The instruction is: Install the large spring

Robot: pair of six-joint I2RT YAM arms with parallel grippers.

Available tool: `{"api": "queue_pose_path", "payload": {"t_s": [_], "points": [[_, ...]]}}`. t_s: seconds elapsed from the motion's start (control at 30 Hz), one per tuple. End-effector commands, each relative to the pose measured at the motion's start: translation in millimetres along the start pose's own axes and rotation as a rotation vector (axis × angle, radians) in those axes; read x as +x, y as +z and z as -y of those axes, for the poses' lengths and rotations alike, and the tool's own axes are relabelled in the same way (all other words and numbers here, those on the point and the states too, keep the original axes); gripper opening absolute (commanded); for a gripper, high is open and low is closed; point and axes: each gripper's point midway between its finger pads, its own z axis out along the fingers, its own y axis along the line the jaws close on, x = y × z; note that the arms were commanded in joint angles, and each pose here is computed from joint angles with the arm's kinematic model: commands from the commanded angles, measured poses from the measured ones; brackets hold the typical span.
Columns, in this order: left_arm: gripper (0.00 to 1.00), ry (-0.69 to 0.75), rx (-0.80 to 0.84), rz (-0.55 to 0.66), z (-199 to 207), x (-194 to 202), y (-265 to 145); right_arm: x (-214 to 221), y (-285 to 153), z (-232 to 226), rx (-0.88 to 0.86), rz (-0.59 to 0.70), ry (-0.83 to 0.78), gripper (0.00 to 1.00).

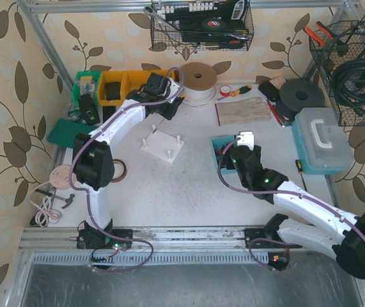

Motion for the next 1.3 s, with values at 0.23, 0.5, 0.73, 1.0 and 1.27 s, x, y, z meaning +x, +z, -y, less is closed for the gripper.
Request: {"api": "queue_pose_path", "payload": {"t_s": [0.23,0.5,0.73,1.0,1.27], "points": [[0.04,-0.032,-0.316,-0.049,-63,40,-56,-2,-4,-2,-0.04,0.022,0.011,0.92],[0.04,-0.192,-0.396,-0.155,-128,112,-63,-4,-7,-11,-0.095,0.03,0.018,0.92],[0.04,-0.275,-0.41,-0.217,-154,154,-43,-6,-9,-11,-0.111,0.042,0.026,0.92],[0.04,-0.129,-0.408,-0.283,-172,160,-8,-4,-6,-14,-0.113,0.033,0.015,0.92],[0.07,-0.073,-0.408,-0.372,-187,181,19,-7,-8,-14,-0.12,0.043,0.021,0.92]]}}
